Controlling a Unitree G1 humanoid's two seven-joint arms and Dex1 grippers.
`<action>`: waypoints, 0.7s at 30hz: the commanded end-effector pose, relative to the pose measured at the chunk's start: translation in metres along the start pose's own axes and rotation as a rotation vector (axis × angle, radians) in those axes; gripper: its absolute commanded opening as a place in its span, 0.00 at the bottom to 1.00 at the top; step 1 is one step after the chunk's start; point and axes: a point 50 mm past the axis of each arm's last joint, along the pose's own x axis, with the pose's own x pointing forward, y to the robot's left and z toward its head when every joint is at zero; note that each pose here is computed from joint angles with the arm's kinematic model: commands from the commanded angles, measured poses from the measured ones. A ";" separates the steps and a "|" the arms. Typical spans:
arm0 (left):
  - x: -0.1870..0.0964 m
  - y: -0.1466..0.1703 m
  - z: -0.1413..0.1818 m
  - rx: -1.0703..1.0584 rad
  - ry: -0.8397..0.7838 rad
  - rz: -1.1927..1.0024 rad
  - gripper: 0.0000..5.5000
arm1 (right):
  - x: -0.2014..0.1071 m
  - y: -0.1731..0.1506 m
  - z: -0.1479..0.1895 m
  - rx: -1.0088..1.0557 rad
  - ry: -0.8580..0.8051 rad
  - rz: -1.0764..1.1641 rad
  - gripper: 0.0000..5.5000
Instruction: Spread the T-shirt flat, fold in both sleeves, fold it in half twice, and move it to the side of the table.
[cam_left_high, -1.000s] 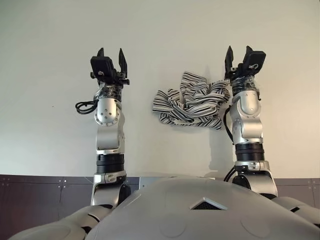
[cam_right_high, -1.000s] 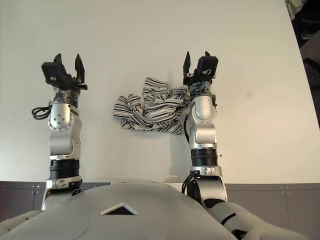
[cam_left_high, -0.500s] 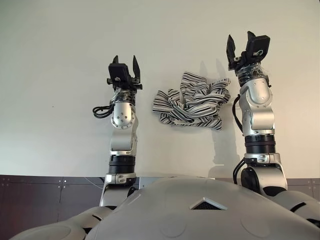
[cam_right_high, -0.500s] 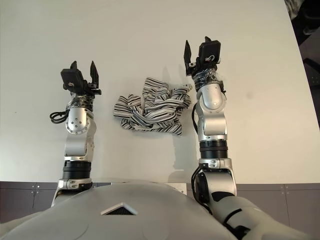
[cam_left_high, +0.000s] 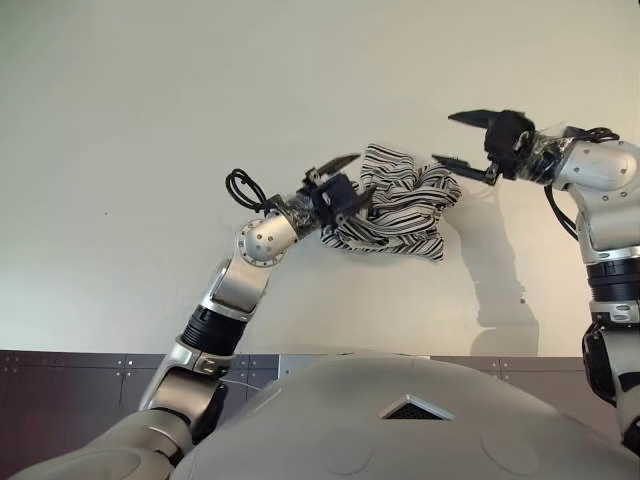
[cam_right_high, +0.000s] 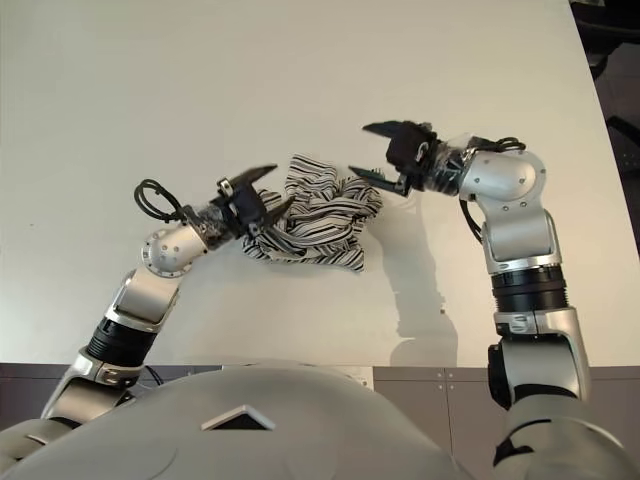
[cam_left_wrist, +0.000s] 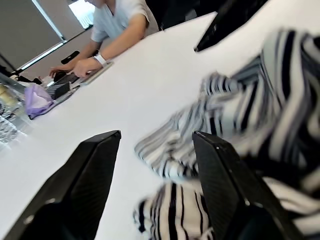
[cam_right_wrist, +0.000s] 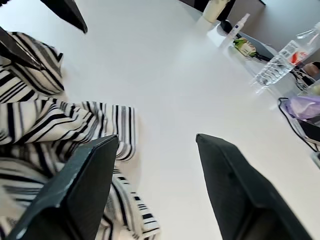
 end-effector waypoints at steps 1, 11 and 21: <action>-0.011 -0.021 -0.036 0.097 0.146 -0.129 0.48 | -0.007 0.011 -0.027 -0.001 0.111 0.058 0.52; -0.039 -0.017 -0.094 -0.256 0.339 0.088 0.48 | -0.009 0.016 -0.042 -0.139 0.171 0.099 0.52; -0.052 0.012 -0.115 -0.331 0.499 0.277 0.48 | -0.021 0.029 -0.051 -0.458 0.309 0.293 0.52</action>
